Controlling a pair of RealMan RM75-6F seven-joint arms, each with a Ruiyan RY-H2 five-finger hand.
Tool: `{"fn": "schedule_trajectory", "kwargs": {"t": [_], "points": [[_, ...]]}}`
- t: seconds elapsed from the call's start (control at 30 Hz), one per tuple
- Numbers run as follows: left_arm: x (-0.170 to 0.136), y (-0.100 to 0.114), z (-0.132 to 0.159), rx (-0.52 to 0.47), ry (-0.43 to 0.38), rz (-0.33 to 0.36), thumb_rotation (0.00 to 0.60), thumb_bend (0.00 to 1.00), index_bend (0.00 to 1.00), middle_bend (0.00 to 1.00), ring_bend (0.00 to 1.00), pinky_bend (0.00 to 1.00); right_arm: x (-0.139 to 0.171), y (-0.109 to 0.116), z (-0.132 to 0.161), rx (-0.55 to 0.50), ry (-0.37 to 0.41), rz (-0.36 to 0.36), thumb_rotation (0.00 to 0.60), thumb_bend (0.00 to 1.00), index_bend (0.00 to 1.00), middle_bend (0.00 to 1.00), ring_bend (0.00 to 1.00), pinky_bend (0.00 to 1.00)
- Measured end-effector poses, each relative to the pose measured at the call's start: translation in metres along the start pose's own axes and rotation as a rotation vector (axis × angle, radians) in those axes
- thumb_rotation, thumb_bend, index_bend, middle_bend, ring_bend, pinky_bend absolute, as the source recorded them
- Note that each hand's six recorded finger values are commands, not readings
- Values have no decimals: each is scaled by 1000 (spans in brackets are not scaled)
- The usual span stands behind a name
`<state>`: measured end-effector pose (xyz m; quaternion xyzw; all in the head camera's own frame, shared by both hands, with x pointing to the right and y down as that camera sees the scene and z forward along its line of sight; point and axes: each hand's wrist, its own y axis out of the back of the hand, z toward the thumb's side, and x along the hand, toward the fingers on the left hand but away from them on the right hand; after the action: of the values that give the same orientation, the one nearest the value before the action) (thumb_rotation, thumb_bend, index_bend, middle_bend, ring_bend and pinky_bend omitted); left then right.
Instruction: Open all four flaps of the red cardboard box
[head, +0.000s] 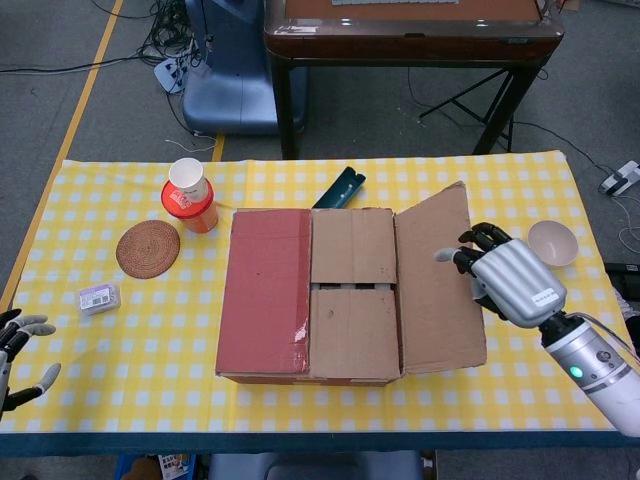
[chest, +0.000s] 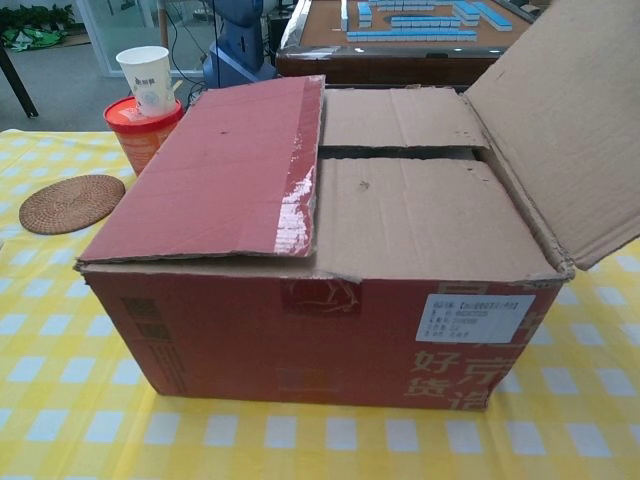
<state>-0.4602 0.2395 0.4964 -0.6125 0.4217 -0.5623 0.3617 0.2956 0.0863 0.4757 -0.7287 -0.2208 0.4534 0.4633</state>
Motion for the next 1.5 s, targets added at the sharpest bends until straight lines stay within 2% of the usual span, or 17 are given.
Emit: {"fn": "schedule_trajectory", "kwargs": {"t": [0.2, 0.43, 0.5, 0.67, 0.83, 0.97, 1.1, 1.27, 1.4, 1.5], "points": [[8, 3, 8, 13, -41, 5, 600, 280, 436, 286, 149, 0, 16, -16, -27, -13, -87, 49, 600, 1000, 296, 471, 239, 177], [26, 7, 26, -26, -148, -17, 600, 279, 391, 286, 149, 0, 19, -37, -29, -48, -87, 71, 600, 991, 296, 381, 240, 177], [34, 9, 36, -58, -200, -30, 600, 279, 382, 286, 149, 1, 20, -42, -28, -51, -79, 74, 600, 936, 296, 368, 240, 177], [60, 10, 70, -166, -370, -95, 600, 280, 350, 286, 149, 3, 21, -49, -22, -52, -60, 61, 600, 698, 296, 336, 240, 177], [87, 9, 119, -231, -576, -179, 600, 240, 374, 286, 146, 3, 20, -48, -18, -48, -46, 44, 600, 675, 296, 334, 240, 177], [100, 1, 162, -191, -737, -242, 600, 210, 377, 286, 146, 3, 18, -45, -19, -50, -52, 31, 600, 675, 296, 334, 240, 177], [103, -11, 199, -157, -851, -294, 600, 188, 374, 278, 134, 3, 16, -44, -21, -50, -60, 33, 600, 687, 296, 334, 240, 177], [103, -20, 241, -130, -963, -336, 513, 178, 365, 269, 101, 3, 13, -43, -21, -46, -62, 33, 600, 700, 296, 334, 240, 176], [107, -22, 268, -119, -1016, -349, 396, 167, 365, 267, 79, 3, 12, -41, -21, -43, -63, 30, 600, 706, 296, 334, 240, 177], [111, -24, 283, -106, -1031, -361, 393, 166, 372, 267, 78, 3, 11, -38, -22, -40, -64, 25, 600, 713, 296, 334, 240, 177]]}}
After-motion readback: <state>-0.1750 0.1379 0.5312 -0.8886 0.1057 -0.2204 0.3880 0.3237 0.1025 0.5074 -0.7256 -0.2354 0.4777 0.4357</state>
